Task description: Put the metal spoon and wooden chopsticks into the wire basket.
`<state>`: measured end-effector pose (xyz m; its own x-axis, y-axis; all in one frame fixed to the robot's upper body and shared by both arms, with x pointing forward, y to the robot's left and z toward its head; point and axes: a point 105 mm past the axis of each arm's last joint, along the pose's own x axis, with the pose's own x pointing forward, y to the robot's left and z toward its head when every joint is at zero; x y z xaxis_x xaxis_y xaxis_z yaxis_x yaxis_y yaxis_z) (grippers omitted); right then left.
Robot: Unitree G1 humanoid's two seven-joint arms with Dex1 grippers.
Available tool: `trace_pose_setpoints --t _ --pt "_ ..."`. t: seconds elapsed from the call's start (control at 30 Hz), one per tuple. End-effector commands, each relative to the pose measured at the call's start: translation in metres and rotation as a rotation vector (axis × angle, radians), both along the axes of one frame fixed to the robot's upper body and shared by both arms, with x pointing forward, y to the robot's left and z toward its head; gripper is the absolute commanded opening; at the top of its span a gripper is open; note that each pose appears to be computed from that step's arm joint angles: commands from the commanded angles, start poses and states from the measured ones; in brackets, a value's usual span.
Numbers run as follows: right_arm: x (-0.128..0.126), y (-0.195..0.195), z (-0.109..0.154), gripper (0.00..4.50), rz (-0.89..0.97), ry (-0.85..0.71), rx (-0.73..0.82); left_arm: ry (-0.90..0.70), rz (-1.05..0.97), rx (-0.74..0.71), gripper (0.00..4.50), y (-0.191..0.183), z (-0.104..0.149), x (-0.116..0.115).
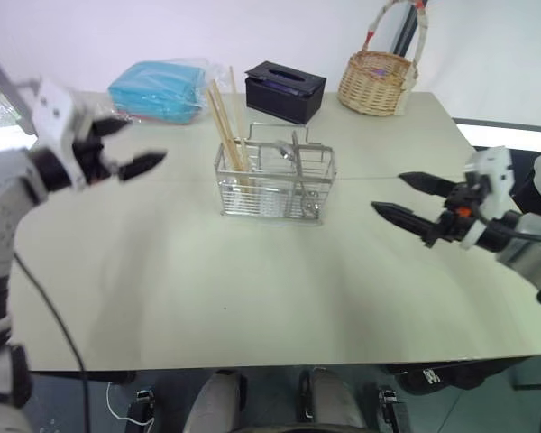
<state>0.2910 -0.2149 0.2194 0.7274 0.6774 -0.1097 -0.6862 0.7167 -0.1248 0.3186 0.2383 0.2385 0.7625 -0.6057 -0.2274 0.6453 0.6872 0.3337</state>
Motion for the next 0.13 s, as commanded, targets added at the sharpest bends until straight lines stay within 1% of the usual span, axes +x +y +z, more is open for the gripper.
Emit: trace_pose_setpoints --t 0.03,0.13 --pt "-0.0023 -0.0026 0.0123 4.5 0.027 -0.051 -0.02 -0.087 -0.059 0.103 4.41 -0.0009 0.0182 -0.019" --pt "-0.0015 0.0028 0.0105 4.5 0.043 -0.051 -0.013 -0.101 -0.039 0.104 4.41 0.002 0.0184 -0.0213"
